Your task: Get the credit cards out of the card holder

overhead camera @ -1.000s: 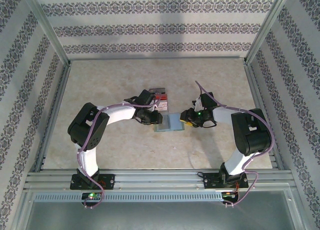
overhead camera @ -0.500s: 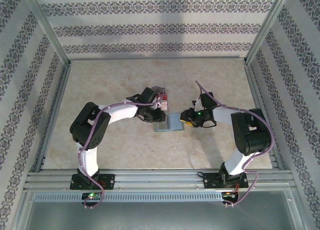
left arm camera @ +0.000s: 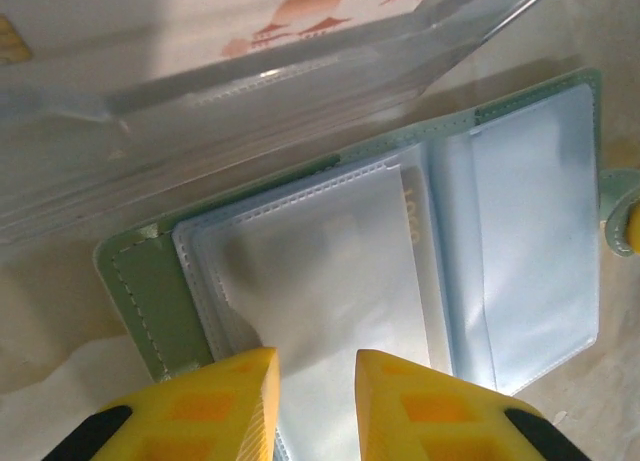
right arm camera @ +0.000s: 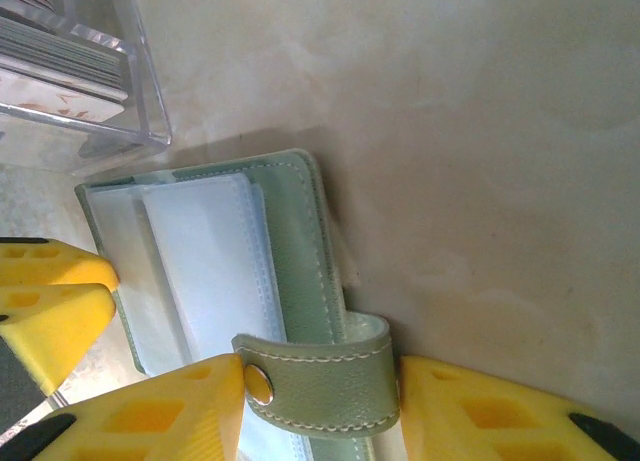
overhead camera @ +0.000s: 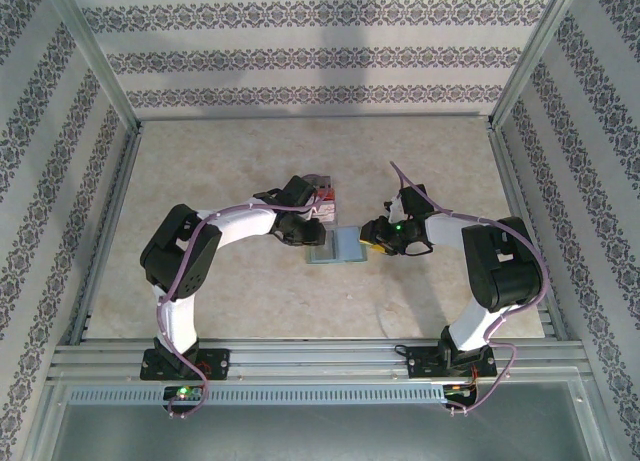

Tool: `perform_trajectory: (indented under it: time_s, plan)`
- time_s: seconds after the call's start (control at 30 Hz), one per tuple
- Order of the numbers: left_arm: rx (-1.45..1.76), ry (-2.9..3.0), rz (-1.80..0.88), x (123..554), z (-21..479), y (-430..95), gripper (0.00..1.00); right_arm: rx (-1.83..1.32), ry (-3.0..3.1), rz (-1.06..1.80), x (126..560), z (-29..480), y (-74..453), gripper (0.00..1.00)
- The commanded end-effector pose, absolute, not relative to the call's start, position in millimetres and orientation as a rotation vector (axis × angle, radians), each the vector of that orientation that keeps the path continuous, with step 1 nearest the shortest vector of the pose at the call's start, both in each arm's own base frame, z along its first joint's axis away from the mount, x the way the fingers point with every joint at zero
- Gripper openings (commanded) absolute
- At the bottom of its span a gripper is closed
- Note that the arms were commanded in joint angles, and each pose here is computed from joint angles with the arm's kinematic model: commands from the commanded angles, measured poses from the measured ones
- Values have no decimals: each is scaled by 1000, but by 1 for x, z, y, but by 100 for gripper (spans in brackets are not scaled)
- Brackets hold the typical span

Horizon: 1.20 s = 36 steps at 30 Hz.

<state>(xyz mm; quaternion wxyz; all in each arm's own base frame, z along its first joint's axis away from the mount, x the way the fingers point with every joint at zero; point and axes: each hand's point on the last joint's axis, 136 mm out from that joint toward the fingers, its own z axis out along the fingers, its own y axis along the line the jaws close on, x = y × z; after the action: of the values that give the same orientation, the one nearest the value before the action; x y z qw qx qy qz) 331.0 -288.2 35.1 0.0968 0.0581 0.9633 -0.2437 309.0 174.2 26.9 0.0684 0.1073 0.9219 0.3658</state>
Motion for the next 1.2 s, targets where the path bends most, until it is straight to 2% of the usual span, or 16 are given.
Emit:
perform_trajectory:
  time_s: [0.0, 0.3, 0.47, 0.63, 1.17]
  plan:
    - [196, 2864, -651, 326, 39, -281, 28, 265, 2780, 1144, 309, 25, 189, 45]
    - [213, 2886, -723, 319, 31, -295, 28, 246, 2783, 1174, 309, 25, 195, 44]
    - [223, 2878, -803, 317, 30, -312, 27, 232, 2795, 1207, 308, 22, 203, 38]
    - [241, 2870, -852, 316, 31, -324, 27, 228, 2792, 1205, 307, 23, 204, 37]
    - [256, 2730, -1018, 341, 49, -363, 27, 234, 2758, 1225, 307, 30, 203, 36]
